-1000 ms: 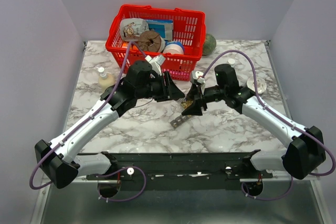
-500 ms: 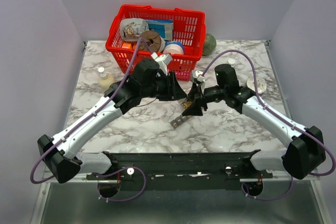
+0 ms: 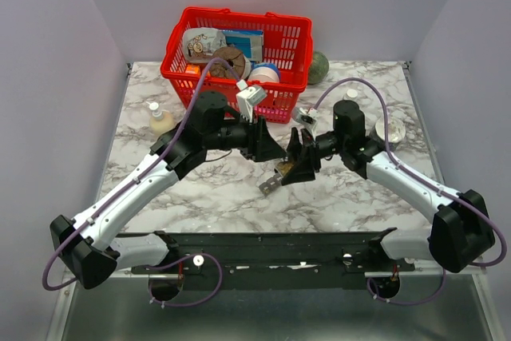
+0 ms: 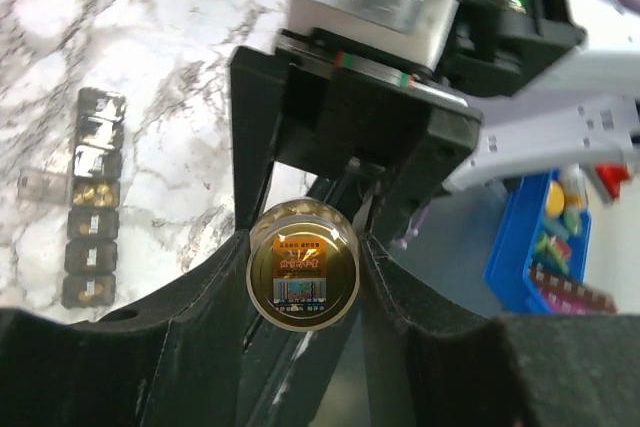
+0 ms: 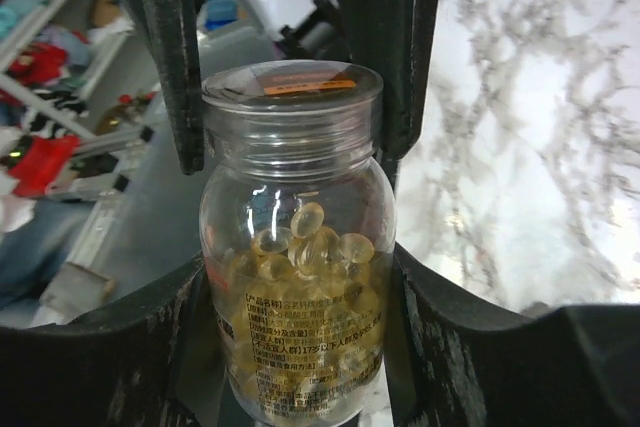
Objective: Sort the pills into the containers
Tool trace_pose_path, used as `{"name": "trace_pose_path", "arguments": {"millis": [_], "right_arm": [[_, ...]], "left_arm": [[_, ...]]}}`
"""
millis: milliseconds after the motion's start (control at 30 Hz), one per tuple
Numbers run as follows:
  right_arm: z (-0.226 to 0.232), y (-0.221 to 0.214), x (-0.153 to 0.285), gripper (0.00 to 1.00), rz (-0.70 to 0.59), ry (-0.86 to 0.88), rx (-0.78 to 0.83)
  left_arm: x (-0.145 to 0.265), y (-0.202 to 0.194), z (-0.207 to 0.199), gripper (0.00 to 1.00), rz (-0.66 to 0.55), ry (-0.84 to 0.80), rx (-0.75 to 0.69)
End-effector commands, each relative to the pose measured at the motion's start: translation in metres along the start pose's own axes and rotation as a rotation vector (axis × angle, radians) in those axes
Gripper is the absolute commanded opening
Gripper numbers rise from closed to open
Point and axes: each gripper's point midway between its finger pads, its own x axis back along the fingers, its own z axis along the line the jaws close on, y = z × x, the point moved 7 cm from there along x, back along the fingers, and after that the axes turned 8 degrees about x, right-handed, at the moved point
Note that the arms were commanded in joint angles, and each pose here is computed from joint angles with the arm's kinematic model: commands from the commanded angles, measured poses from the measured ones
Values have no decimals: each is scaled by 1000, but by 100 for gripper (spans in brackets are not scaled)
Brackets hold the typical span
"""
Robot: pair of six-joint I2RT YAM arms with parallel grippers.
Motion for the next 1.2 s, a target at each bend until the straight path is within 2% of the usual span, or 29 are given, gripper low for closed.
{"name": "trace_pose_path", "arguments": {"millis": [0, 33, 67, 167, 200, 233, 300, 333, 367, 400, 500, 633, 800, 833, 867, 933, 967, 1067, 1100, 1167], "right_arm": [[16, 33, -1, 0, -50, 130, 99], [16, 35, -1, 1, -60, 137, 131], [19, 36, -1, 0, -59, 144, 86], [23, 41, -1, 0, -68, 152, 104], [24, 41, 0, 1, -70, 151, 112], [23, 39, -1, 0, -67, 145, 91], [23, 44, 0, 1, -72, 129, 158], [23, 39, 0, 1, -56, 121, 102], [21, 43, 0, 1, -58, 112, 163], [21, 43, 0, 1, -58, 99, 170], [18, 41, 0, 0, -52, 78, 179], [13, 38, 0, 1, -37, 38, 182], [7, 43, 3, 1, -5, -38, 288], [5, 38, 5, 1, 21, -77, 259], [3, 46, 6, 1, 30, -97, 328], [-2, 44, 10, 0, 74, -163, 322], [-5, 50, 11, 1, 93, -181, 394], [-13, 47, 19, 1, 205, -297, 423], [-15, 52, 21, 1, 239, -315, 497], [-19, 48, 27, 1, 330, -403, 539]], "left_arm": [[6, -33, -1, 22, 256, -240, -181], [7, -37, 2, 24, 285, -243, -191], [9, -35, 2, 25, 290, -278, -280], [11, -35, 4, 36, 314, -308, -334], [11, -33, 5, 49, 304, -301, -329], [10, -27, 6, 55, 279, -289, -326], [10, -22, 4, 70, 258, -279, -296], [9, -17, 1, 75, 231, -279, -305], [9, -14, 1, 78, 211, -266, -304], [9, -13, 0, 86, 199, -255, -272], [12, -3, -7, 99, 120, -244, -275], [24, 1, -17, 99, 81, -259, -262], [43, -13, -8, 99, 84, -213, -214], [53, -14, -10, 99, 52, -208, -215], [55, -18, -6, 99, 46, -193, -177], [65, -17, -8, 99, -10, -165, -152], [66, -12, -2, 99, -65, -97, -122], [70, 4, 3, 99, -219, 65, 35], [70, 8, 3, 99, -241, 87, 86], [68, 20, -1, 99, -285, 115, 227]]}}
